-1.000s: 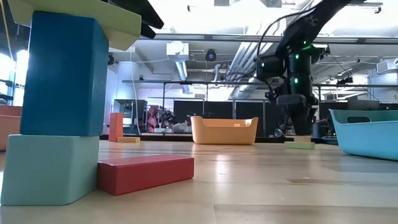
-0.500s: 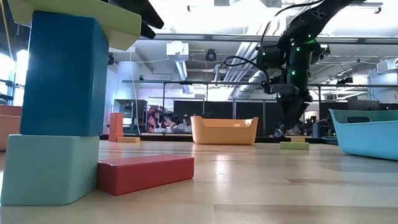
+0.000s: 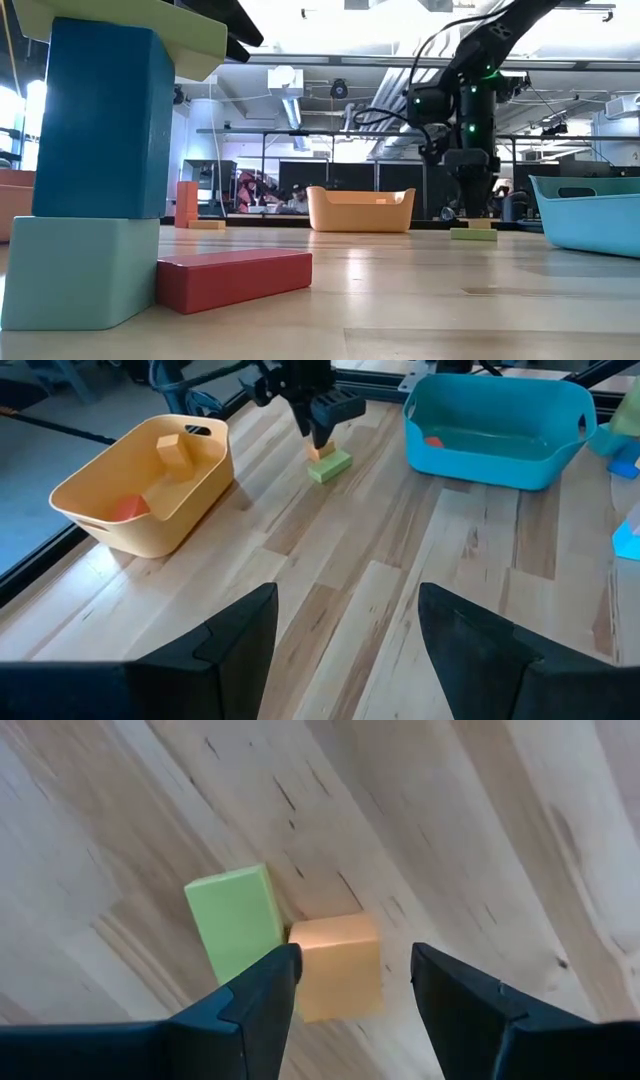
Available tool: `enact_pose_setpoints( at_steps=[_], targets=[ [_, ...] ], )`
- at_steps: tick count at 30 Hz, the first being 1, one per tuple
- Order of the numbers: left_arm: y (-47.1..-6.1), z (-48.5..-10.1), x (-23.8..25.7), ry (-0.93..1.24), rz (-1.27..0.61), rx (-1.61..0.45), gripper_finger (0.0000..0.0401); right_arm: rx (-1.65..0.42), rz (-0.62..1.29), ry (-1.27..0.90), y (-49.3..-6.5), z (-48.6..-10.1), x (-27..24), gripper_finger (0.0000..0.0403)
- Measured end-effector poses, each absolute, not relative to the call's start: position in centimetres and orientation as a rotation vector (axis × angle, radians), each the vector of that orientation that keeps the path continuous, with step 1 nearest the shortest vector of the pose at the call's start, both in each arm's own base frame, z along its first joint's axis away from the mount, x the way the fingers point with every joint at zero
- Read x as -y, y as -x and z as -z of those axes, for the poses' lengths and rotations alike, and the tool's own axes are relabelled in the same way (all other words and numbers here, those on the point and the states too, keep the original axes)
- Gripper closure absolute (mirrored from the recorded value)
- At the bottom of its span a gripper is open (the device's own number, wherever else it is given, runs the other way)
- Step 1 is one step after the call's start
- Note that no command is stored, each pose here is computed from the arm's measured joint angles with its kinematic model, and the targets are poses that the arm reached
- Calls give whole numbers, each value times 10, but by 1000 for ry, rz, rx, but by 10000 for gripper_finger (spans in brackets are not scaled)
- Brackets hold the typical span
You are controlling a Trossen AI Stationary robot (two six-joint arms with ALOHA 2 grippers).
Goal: Sort blocks by size
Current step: Put the yellow small block into the right bin
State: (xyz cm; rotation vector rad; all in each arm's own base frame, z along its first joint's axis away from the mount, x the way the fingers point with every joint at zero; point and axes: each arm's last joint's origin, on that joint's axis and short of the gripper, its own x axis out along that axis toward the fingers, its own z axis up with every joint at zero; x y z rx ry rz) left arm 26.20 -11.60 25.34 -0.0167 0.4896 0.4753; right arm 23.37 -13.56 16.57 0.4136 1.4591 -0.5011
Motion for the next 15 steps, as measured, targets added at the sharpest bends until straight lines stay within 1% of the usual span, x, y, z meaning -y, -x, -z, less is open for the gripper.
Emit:
enact_pose_setpoints(
  at_steps=[5,15],
  targets=[
    [-262,-253,116,16,-476,-490,172,-1480,481,-423,-235,-159,135,208],
    [-262,-253,116,20,-478,-492,172,-1492,473,-427,-233,-160,135,208]
  ],
)
